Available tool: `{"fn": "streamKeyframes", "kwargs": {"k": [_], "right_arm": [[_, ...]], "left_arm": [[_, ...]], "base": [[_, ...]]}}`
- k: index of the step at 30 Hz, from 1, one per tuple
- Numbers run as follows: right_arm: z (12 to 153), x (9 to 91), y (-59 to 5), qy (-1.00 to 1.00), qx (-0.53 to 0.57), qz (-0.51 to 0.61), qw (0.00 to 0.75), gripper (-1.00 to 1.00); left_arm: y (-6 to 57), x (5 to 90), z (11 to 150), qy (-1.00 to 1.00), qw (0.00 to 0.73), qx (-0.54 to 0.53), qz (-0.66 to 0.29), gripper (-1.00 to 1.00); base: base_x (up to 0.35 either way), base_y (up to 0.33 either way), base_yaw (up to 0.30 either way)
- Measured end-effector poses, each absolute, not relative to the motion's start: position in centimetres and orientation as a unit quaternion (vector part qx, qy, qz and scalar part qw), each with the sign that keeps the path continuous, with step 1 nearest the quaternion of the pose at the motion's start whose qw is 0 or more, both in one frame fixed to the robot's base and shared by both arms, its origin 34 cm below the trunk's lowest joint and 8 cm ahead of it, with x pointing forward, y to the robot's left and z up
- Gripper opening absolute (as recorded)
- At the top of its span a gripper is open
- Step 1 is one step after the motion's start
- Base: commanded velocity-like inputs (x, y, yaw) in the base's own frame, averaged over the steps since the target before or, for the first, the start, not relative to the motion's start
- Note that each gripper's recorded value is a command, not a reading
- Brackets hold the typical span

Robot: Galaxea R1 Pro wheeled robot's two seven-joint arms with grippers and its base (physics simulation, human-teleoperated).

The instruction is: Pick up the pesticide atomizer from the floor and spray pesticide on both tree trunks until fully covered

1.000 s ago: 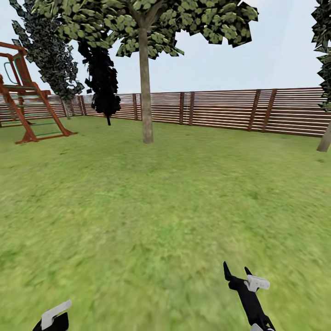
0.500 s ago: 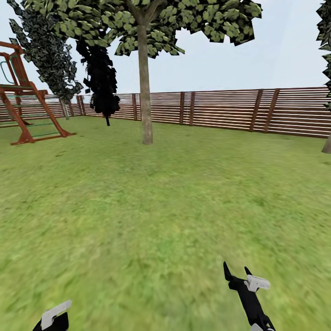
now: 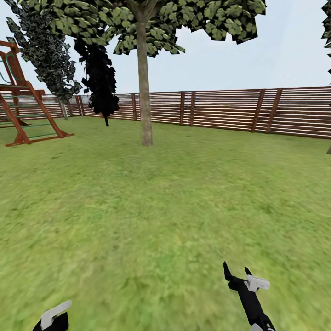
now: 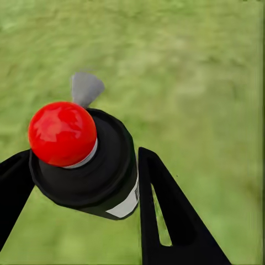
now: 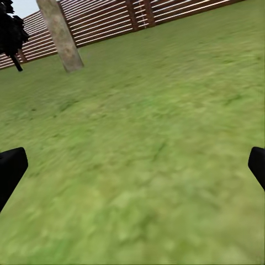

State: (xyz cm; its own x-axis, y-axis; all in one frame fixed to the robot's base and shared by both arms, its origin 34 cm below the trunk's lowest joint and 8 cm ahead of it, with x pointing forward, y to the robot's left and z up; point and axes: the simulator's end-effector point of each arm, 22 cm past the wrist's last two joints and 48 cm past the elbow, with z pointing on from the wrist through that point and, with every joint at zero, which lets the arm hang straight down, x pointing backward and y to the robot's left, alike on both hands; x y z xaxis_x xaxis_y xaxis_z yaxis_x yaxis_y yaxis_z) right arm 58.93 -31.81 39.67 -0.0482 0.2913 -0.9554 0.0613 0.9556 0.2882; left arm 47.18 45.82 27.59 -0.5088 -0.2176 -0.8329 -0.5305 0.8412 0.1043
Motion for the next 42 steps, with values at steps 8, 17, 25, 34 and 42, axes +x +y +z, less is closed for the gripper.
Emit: {"fn": "streamKeyframes", "kwargs": {"k": [8, 17, 25, 34, 42], "right_arm": [[39.66, 58.93, -31.81, 0.719, 0.123, 0.085, 0.679, 1.0], [39.67, 58.93, -31.81, 0.719, 0.123, 0.085, 0.679, 1.0], [39.67, 58.93, -31.81, 0.719, 0.123, 0.085, 0.679, 1.0], [39.67, 58.93, -31.81, 0.719, 0.123, 0.085, 0.679, 1.0], [39.66, 58.93, -31.81, 0.719, 0.123, 0.085, 0.679, 1.0]], "left_arm": [[45.85, 47.18, 27.6, 0.85, 0.444, -0.22, 0.176, -1.0], [45.8, 47.18, 27.59, 0.85, 0.444, -0.22, 0.176, -1.0], [45.84, 47.18, 27.6, 0.85, 0.444, -0.22, 0.176, -1.0], [45.86, 47.18, 27.61, 0.85, 0.444, -0.22, 0.176, -1.0], [45.87, 47.18, 27.61, 0.85, 0.444, -0.22, 0.177, -1.0]], "base": [[0.331, 0.0, 0.0], [0.331, 0.0, 0.0], [0.331, 0.0, 0.0], [0.331, 0.0, 0.0], [0.331, 0.0, 0.0]]}}
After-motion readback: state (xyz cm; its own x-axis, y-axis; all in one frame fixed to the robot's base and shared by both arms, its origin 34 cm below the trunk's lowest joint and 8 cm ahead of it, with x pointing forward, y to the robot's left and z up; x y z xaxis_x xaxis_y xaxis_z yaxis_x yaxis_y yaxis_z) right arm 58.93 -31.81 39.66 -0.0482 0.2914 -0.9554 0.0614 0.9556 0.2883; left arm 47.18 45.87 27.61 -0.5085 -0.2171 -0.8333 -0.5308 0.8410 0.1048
